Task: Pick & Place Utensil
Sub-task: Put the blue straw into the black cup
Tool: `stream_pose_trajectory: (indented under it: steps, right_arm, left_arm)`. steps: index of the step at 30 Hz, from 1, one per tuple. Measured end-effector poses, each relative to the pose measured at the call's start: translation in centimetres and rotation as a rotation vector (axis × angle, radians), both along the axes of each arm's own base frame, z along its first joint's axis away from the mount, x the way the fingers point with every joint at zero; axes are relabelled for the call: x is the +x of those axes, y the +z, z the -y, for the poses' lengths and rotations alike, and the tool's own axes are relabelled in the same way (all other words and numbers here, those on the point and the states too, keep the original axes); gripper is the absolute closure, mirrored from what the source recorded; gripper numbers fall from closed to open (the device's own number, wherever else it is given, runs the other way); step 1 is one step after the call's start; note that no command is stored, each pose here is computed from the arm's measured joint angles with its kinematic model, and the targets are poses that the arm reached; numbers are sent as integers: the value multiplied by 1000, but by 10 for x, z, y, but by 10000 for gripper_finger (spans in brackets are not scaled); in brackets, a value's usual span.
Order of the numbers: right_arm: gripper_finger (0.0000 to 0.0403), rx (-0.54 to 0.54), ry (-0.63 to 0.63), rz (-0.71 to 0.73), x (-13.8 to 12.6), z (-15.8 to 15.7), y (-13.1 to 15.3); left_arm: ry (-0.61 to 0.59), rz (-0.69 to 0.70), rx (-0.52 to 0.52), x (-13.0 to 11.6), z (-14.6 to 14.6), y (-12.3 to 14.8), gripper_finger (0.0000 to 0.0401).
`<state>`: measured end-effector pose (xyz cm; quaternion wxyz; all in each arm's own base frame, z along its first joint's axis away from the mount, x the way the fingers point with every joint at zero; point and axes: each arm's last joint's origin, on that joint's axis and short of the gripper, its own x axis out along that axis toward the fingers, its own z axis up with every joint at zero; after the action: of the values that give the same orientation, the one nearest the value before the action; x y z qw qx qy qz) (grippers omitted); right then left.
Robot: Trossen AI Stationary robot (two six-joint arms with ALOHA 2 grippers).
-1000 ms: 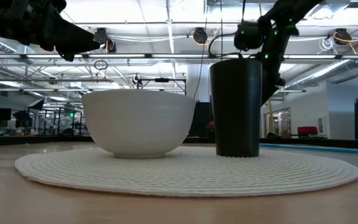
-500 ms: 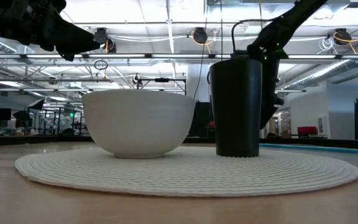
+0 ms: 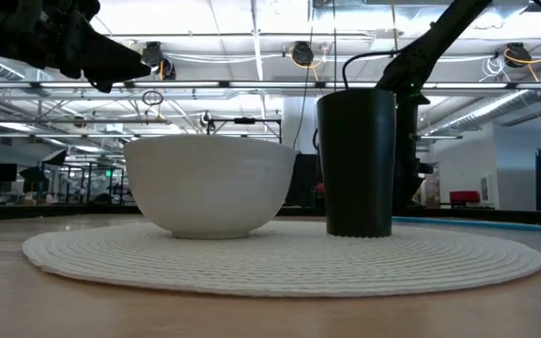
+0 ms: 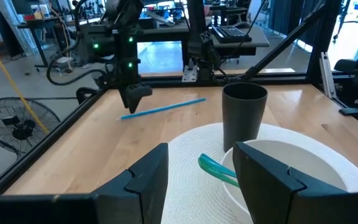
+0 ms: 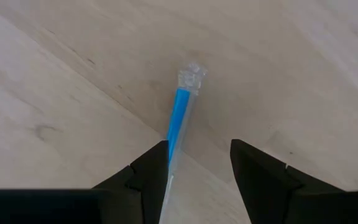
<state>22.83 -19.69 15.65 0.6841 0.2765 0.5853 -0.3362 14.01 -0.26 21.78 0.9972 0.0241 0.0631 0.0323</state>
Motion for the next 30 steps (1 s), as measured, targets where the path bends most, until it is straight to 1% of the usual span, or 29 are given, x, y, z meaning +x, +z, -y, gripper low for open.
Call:
stream_pose_trajectory:
  steps: [4,7,12,15,21,30]
  right_arm:
    - [236,22,0,-16,1,1,-8]
    - [238,63,6,-1,3,0,-12]
    - [240,70,6,-8,3,1,-14]
    - [250,76,10,-15,2,0,-14]
    - [286,91,24,-37,0,-2,-14]
    - [361,102,38,-49,-1,-3,-15]
  left_arm:
    - [0,-9,1,0,0,-1,215]
    - [0,-13,1,0,0,-1,215]
    - [0,-13,1,0,0,-1,215]
    - [0,-13,1,0,0,-1,215]
    - [0,-12,-1,0,0,-1,215]
    - [1,-12,-7,0,0,-1,215]
